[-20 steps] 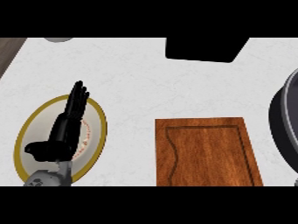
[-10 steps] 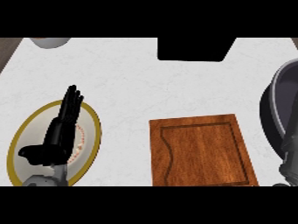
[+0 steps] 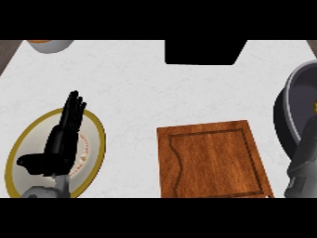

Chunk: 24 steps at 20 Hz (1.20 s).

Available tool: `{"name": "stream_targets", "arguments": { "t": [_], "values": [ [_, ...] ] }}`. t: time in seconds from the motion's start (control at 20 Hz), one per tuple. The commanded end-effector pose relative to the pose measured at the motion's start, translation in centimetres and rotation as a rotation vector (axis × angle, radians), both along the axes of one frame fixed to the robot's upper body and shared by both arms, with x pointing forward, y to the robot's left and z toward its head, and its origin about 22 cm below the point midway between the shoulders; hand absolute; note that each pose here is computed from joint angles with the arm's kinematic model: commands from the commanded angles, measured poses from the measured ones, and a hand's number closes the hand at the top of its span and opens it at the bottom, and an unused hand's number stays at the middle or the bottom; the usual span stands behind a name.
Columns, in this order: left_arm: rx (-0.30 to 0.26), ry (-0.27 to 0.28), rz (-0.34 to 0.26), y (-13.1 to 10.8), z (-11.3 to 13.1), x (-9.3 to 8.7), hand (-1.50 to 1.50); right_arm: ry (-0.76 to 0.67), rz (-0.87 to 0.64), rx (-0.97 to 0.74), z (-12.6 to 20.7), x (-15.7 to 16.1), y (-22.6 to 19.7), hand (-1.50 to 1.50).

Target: Pick the squash from the cutting board and place it in the pot

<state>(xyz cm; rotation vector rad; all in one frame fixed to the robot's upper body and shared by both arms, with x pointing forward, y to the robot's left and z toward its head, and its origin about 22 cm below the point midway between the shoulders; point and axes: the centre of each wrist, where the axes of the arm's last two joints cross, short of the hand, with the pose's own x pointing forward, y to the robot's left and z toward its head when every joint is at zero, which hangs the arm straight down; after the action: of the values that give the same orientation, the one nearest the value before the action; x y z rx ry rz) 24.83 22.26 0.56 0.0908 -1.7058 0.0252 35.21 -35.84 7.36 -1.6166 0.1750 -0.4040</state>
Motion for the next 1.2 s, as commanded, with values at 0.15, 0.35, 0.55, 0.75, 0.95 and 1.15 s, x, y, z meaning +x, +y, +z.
{"name": "stream_targets", "arguments": {
  "t": [0.15, 0.35, 0.55, 0.75, 0.95, 1.15],
  "values": [
    [-0.004, 0.004, -0.018, -0.8, -0.1, -0.1, 0.00, -0.205, -0.279, 0.153, -3.5, -1.1, -0.6, -1.50],
    [0.005, 0.002, -0.007, -0.5, 0.1, -0.2, 0.00, -0.401, -0.162, -0.069, -1.1, -1.1, -0.7, -1.50],
    [0.000, 0.003, -0.002, 0.4, 0.1, 0.2, 0.00, -0.576, -0.110, -0.395, 1.6, -3.0, -1.9, -1.50],
    [0.000, 0.008, -0.014, -0.3, -0.1, -0.4, 0.00, -0.739, -0.156, -0.520, 2.3, -3.9, -2.2, -1.50],
    [-0.001, 0.007, -0.012, 0.5, 0.1, -0.6, 0.00, -0.794, -0.232, -0.615, 1.2, -6.7, -3.8, -1.50],
    [-0.008, 0.010, -0.047, -1.3, 0.3, -0.3, 0.00, -0.807, -0.252, -0.663, -0.6, -7.7, -4.2, -1.50]
  ]
}}
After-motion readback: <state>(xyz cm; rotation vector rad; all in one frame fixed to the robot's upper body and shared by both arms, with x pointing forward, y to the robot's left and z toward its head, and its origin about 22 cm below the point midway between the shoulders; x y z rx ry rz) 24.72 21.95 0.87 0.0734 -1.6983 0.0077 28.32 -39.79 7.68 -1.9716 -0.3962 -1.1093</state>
